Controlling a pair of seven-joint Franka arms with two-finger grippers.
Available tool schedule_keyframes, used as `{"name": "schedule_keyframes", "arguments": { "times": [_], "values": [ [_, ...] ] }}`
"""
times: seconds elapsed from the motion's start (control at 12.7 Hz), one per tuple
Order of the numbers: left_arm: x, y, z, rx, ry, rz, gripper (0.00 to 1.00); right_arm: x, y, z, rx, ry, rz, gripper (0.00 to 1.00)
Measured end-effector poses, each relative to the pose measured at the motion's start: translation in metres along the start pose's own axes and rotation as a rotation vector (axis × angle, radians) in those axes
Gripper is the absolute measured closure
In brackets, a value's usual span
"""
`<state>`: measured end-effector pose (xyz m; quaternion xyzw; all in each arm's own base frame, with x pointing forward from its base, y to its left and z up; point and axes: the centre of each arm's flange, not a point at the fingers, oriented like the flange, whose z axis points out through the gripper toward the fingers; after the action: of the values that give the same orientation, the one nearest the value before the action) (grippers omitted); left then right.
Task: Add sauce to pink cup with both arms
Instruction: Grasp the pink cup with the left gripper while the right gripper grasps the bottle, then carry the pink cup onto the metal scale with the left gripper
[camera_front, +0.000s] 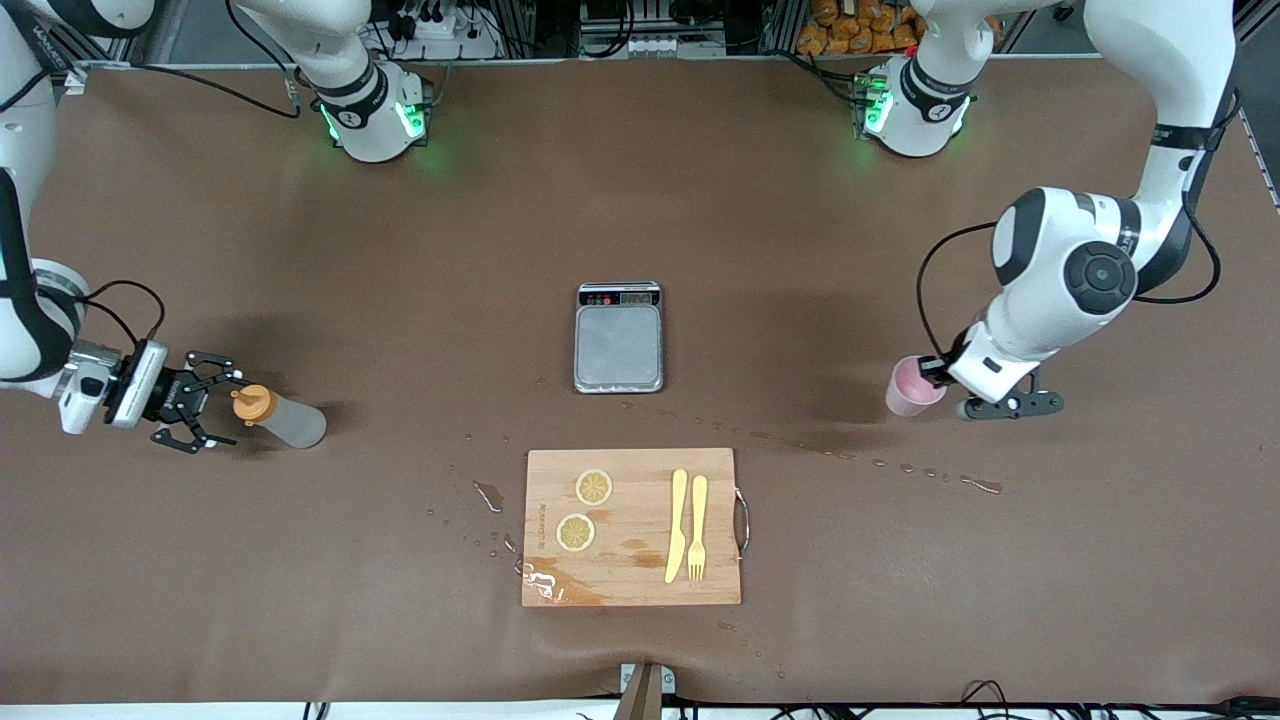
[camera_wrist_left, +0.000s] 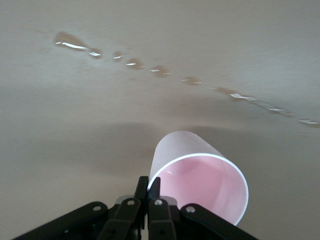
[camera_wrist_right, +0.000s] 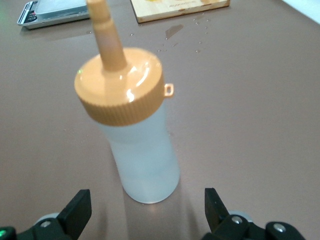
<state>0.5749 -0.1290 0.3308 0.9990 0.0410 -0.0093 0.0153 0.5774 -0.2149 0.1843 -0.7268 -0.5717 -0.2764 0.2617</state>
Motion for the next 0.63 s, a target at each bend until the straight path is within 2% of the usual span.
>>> {"name": "schedule_keyframes", "arguments": {
  "times": [0.31,0.63],
  "values": [
    [-0.026,0.124,-0.048,-0.029,0.003,-0.099,0.97,-0.005,0.000,0.025,-0.011,0.061,-0.040,0.00],
    [-0.065,0.227,-0.039,-0.060,-0.025,-0.215,0.97,0.006,0.001,0.041,0.006,0.072,-0.053,0.00]
  ]
}}
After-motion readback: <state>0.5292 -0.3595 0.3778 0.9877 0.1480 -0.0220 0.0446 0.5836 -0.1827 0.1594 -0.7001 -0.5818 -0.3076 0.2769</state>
